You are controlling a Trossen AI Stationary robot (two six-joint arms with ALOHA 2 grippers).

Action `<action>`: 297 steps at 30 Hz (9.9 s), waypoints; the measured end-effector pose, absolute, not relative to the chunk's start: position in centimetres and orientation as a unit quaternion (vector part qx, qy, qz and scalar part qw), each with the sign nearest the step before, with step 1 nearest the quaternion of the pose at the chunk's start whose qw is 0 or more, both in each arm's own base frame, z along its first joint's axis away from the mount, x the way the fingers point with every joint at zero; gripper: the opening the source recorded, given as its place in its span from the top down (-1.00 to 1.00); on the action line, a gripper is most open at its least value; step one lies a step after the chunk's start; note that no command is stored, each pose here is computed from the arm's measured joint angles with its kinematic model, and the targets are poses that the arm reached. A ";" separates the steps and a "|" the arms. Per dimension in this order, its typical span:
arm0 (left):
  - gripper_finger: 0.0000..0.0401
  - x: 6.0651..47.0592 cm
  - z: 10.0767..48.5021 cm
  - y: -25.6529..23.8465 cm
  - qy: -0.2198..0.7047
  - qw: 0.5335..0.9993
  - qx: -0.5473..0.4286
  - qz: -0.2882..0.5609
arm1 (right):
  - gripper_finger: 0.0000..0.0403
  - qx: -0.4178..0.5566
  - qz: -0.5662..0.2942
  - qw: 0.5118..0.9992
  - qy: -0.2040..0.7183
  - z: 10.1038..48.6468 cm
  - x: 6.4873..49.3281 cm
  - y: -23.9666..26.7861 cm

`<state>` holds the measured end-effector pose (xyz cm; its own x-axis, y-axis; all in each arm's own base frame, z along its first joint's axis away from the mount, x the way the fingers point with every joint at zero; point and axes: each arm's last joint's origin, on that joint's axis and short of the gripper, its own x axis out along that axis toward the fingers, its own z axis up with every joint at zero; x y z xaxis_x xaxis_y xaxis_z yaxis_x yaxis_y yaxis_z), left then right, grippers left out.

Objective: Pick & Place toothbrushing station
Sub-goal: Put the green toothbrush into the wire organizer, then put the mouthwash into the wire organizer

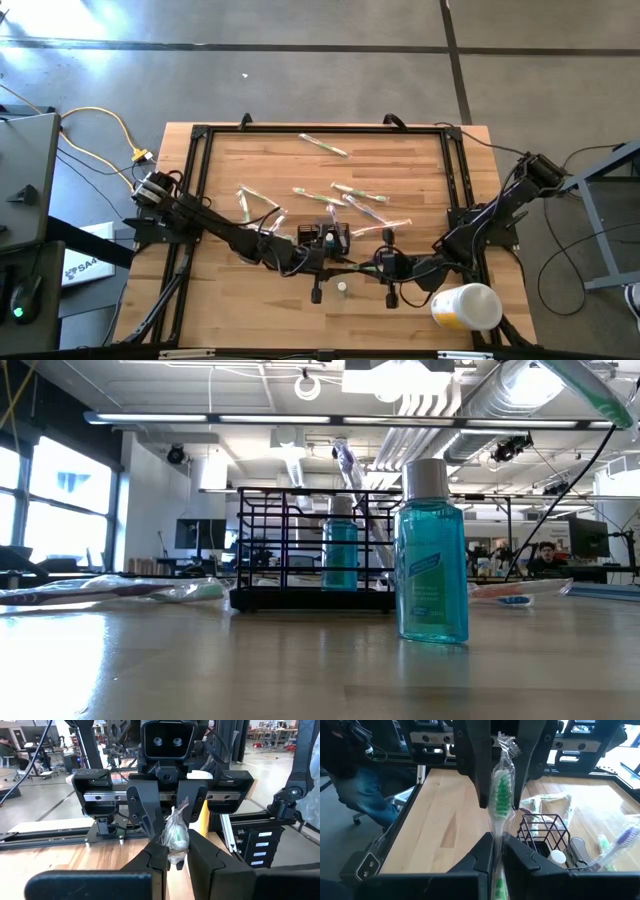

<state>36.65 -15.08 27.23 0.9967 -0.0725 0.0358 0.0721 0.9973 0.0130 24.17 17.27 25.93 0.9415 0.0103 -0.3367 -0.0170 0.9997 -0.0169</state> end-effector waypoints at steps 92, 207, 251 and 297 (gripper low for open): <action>0.81 31.3 29.3 -5.7 0.350 0.906 -0.168 0.171 | -0.03 0.028 0.032 0.977 0.209 26.0 18.7 20.0; -0.07 19.7 31.7 -21.3 0.353 0.931 -0.004 0.092 | 0.13 0.181 -0.187 0.907 0.330 12.7 29.3 25.2; -0.07 19.8 31.7 -21.3 0.354 0.931 0.004 0.091 | 0.69 0.110 -0.142 0.934 0.310 10.6 33.7 23.0; -0.07 22.1 27.3 -24.6 0.399 0.914 0.011 0.071 | 0.69 0.057 -0.171 0.954 0.238 20.0 37.6 13.1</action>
